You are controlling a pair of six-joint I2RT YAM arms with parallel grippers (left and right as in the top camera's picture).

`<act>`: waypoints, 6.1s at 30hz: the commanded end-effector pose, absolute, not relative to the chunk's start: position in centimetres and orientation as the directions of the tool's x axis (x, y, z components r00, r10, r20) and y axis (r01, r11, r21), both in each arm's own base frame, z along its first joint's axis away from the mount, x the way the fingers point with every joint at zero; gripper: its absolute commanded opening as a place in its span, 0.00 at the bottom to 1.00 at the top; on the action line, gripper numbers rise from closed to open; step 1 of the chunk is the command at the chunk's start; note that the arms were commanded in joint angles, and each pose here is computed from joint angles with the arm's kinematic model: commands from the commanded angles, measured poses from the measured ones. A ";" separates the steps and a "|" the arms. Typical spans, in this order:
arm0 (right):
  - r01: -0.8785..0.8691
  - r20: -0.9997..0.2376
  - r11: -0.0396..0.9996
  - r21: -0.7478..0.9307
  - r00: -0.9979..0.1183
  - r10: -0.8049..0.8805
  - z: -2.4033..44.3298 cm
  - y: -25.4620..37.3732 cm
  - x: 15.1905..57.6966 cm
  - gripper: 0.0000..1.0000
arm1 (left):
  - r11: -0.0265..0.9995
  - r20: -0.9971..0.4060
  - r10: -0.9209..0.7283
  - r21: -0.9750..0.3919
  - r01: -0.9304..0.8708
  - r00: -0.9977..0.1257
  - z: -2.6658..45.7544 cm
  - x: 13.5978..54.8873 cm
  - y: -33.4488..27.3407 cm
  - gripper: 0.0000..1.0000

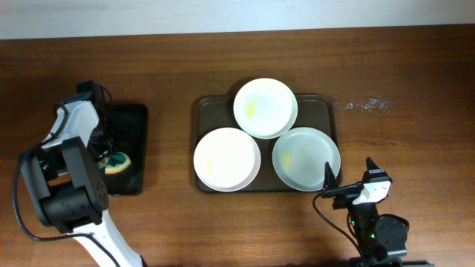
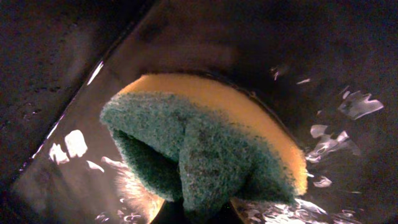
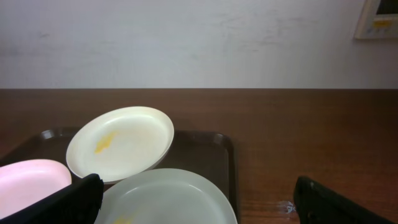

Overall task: Clean dirty plates on tray and stack at the side
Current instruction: 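Lower the left gripper and grasp the green-and-yellow sponge, then carry the sponge with the left gripper onto the stained white plate, then reach the right gripper to the pink plate's rim, then scrub the pink plate with the sponge in the left gripper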

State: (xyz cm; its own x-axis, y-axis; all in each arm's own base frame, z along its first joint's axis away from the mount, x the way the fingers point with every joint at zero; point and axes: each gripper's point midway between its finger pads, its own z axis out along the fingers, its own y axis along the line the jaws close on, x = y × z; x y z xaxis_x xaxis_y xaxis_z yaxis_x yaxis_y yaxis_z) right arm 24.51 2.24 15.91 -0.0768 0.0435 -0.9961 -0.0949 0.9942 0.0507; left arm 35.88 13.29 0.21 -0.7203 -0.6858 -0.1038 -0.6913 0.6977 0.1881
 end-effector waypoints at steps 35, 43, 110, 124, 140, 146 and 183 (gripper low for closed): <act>-0.095 -0.996 0.994 0.050 -0.082 0.042 15.6 2.3 24.5 0.98 | 0.865 0.085 -0.501 0.071 -0.496 -0.861 10.2 37.0 11.2 0.00; -0.095 -0.996 0.994 0.050 -0.082 0.042 15.6 2.3 24.5 0.98 | 0.910 -0.314 -0.345 -0.341 -0.234 -0.885 30.4 40.3 2.3 0.00; -0.084 -0.066 0.927 0.365 -0.996 -0.064 4.5 20.4 32.2 0.42 | 0.972 -0.124 -0.230 -0.077 -0.222 -0.965 20.5 28.8 -7.1 1.00; -0.175 -0.123 0.951 0.255 -0.981 -0.148 1.1 21.1 33.1 0.42 | 0.972 -0.125 -0.230 -0.077 -0.221 -0.965 20.5 28.8 -7.1 1.00; -0.164 -0.038 0.934 0.318 -0.986 -0.161 -0.7 22.0 31.7 0.16 | 0.918 -0.079 -0.008 -0.396 0.024 -0.997 9.4 29.2 -15.6 0.53; -0.167 -0.046 0.933 0.320 -0.986 -0.160 -0.7 22.1 31.8 0.17 | 0.891 -0.097 0.066 -0.443 0.102 -0.993 4.0 30.4 -19.7 0.66; -0.165 -0.053 0.947 0.277 -0.986 -0.156 -0.9 21.3 32.1 0.05 | 0.984 -0.163 -0.146 -0.122 -0.127 -0.976 1.3 33.6 -15.1 0.00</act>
